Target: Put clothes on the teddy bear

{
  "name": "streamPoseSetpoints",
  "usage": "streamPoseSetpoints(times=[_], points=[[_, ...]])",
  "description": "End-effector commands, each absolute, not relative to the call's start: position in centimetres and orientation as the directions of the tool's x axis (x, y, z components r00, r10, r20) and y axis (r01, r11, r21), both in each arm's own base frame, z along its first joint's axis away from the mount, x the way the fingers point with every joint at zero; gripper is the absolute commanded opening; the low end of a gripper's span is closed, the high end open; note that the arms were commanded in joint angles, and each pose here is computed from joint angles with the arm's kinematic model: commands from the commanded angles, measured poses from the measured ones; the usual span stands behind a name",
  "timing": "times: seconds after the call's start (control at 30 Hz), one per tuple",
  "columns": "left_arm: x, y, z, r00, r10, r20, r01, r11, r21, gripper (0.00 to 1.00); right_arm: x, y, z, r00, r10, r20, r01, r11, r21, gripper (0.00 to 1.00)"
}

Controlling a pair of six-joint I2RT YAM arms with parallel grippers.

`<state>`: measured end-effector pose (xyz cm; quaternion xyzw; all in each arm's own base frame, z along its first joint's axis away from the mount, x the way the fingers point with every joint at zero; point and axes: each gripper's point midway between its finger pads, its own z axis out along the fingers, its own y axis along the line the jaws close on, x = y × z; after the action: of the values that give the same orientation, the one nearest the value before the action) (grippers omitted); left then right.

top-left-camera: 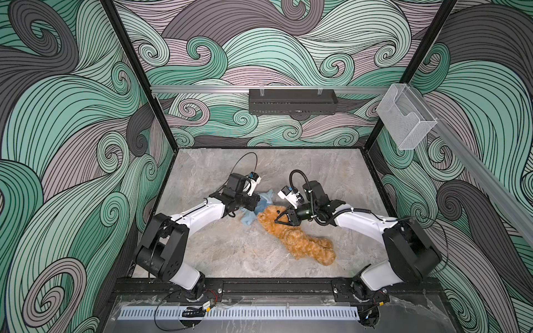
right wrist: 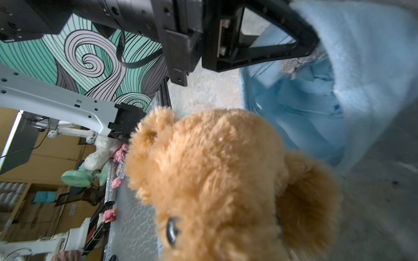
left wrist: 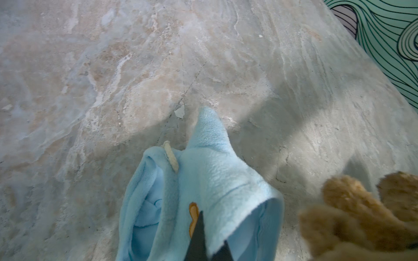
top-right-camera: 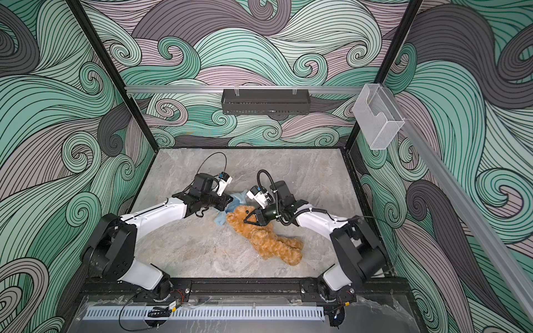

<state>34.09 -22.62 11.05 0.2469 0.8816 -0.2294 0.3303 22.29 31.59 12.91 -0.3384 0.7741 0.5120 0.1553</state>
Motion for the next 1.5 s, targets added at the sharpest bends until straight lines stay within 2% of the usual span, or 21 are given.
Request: streamPoseSetpoints(times=[0.0,0.1,0.23,0.43,0.77,0.93,1.13,1.47], points=[[33.1,-23.5,12.1,-0.620,0.312,-0.719,0.656,0.709,-0.258,0.00,21.9,32.9,13.5,-0.684,-0.389,-0.618,-0.704,0.128,0.698,0.21],[32.4,-23.9,12.1,-0.618,0.338,-0.710,0.683,0.679,-0.271,0.00,23.1,33.1,12.3,-0.686,-0.396,-0.610,-0.709,0.176,0.683,0.21],[31.7,-24.1,11.6,-0.623,0.372,-0.688,0.704,0.650,-0.286,0.00,25.8,32.8,9.9,-0.719,-0.382,-0.581,-0.693,0.329,0.641,0.19],[31.1,-24.2,10.5,-0.640,0.419,-0.644,0.716,0.628,-0.304,0.00,26.9,32.7,11.0,-0.726,-0.289,-0.625,-0.687,0.359,0.632,0.19],[31.1,-24.3,10.6,-0.636,0.423,-0.645,0.721,0.624,-0.302,0.00,29.6,30.5,11.4,-0.673,-0.216,-0.707,-0.686,0.539,0.488,0.18],[31.2,-24.6,11.2,-0.634,0.404,-0.659,0.721,0.616,-0.317,0.00,30.8,30.1,9.3,-0.692,-0.218,-0.688,-0.638,0.630,0.443,0.17],[31.8,-26.0,13.4,-0.652,0.312,-0.691,0.702,0.593,-0.395,0.05,29.6,30.4,5.9,-0.702,-0.292,-0.649,-0.644,0.649,0.405,0.16],[32.1,-27.8,12.8,-0.705,0.308,-0.639,0.673,0.575,-0.465,0.14,28.7,32.1,5.7,-0.664,-0.295,-0.687,-0.693,0.589,0.416,0.16]])
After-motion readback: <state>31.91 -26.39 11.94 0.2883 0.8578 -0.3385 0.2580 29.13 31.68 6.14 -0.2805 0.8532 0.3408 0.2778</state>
